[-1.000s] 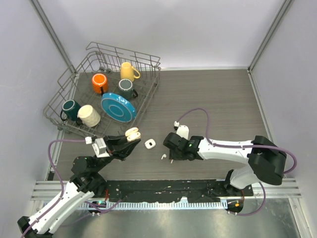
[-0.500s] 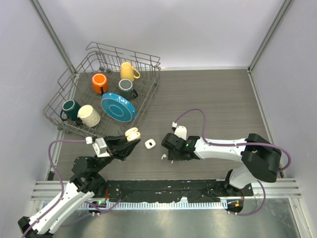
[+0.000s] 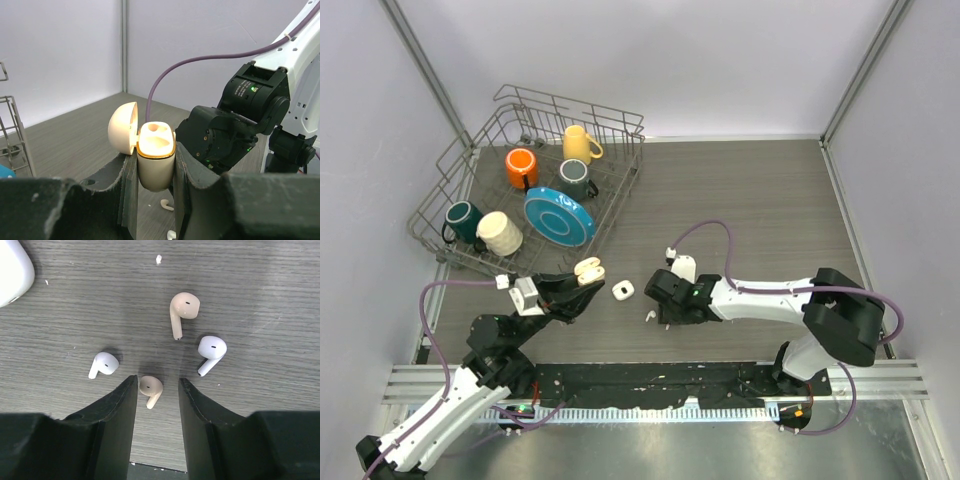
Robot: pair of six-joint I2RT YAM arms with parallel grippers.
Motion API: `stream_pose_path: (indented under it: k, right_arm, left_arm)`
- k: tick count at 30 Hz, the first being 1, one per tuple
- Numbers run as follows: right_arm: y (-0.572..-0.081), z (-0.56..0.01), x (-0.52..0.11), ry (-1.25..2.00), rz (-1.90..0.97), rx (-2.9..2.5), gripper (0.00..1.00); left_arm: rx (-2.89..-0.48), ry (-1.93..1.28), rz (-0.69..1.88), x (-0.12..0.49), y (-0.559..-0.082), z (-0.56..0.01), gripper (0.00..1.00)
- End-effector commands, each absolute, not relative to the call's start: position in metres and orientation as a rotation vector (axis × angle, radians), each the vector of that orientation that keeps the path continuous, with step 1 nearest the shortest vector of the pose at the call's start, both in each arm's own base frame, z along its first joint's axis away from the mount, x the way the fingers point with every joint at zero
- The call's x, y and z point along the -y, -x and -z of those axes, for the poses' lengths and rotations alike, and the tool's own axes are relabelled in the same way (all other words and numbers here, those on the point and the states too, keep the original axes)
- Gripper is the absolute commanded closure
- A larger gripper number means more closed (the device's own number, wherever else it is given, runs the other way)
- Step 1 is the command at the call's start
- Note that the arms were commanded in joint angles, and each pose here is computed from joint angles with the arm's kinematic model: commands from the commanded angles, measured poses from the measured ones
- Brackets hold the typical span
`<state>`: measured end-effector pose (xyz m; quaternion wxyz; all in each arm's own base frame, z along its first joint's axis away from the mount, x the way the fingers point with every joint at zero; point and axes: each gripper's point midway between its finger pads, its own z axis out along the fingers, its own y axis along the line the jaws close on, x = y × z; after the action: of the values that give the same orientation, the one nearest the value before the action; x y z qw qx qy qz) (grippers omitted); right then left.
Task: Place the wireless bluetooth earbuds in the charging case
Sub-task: Pick up the earbud from the center of the board.
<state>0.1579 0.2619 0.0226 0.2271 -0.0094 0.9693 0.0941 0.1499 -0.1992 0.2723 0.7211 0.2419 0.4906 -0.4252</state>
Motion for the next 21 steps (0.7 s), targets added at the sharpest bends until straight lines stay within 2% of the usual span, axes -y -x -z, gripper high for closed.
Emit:
stream_pose_path:
  k: [1,21]
  right_arm:
    - [-0.165,-0.029,-0.278,0.015,-0.297,-2.643,0.57]
    - [-0.160,-0.025,-0.270,0.051,-0.211,-2.652,0.60]
  left_arm:
    - [-1.052,-0.513,0.940,0.198,-0.150,-0.281,1.00]
    - [-1.068,-0.511,0.946,0.199,-0.152,-0.278,1.00]
